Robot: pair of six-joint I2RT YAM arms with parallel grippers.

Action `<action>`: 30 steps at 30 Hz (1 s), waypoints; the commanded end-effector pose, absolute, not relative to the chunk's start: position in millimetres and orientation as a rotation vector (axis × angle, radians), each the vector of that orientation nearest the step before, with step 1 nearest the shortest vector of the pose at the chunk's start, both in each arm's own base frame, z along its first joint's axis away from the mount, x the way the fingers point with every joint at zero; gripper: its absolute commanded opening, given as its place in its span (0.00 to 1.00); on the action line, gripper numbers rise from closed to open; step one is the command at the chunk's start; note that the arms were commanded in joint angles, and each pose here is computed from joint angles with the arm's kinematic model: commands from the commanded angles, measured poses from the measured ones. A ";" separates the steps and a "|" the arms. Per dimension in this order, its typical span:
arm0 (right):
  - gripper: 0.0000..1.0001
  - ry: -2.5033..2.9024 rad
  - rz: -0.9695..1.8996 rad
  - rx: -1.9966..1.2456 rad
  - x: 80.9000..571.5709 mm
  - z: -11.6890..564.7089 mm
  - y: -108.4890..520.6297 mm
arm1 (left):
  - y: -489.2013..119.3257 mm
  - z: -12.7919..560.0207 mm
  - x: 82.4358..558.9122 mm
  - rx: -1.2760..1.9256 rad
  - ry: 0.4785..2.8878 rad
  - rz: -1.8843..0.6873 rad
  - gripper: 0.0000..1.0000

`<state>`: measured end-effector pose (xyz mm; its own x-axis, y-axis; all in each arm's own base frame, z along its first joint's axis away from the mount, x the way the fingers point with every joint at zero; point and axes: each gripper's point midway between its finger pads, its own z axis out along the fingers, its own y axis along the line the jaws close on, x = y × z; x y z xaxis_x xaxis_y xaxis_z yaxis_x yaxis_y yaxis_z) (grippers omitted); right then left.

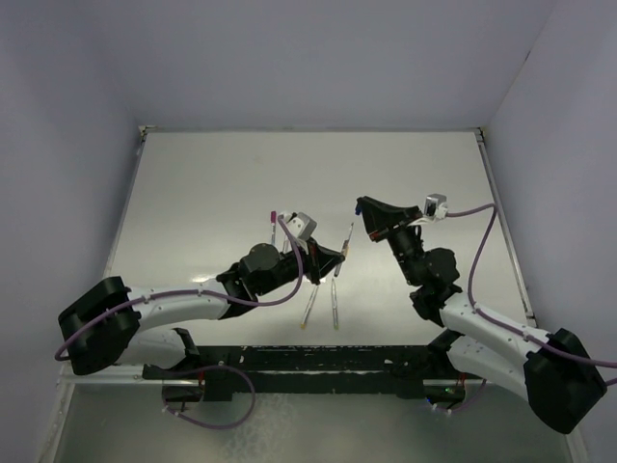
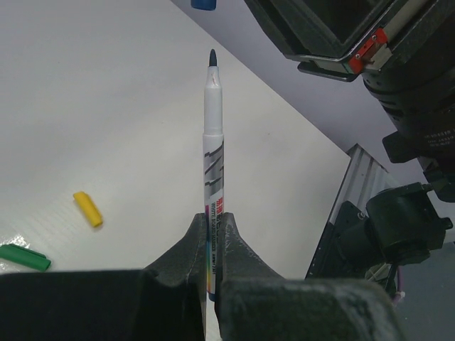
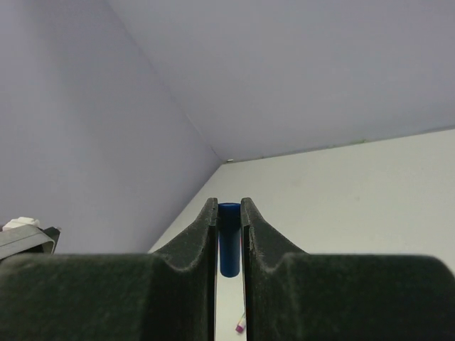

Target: Insert the pens into the pen caps

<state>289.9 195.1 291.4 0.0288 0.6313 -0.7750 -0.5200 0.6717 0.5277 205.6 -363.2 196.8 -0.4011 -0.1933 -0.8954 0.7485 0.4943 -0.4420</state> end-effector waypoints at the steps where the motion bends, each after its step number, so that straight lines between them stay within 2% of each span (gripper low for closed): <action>1: 0.00 1.153 0.986 0.136 280.2 315.8 193.6 | -366.1 219.7 213.3 0.455 1.588 -1.120 0.00; 30: 0.00 1.217 1.039 0.098 277.1 297.3 207.0 | -364.5 225.4 218.0 0.434 1.575 -1.098 0.00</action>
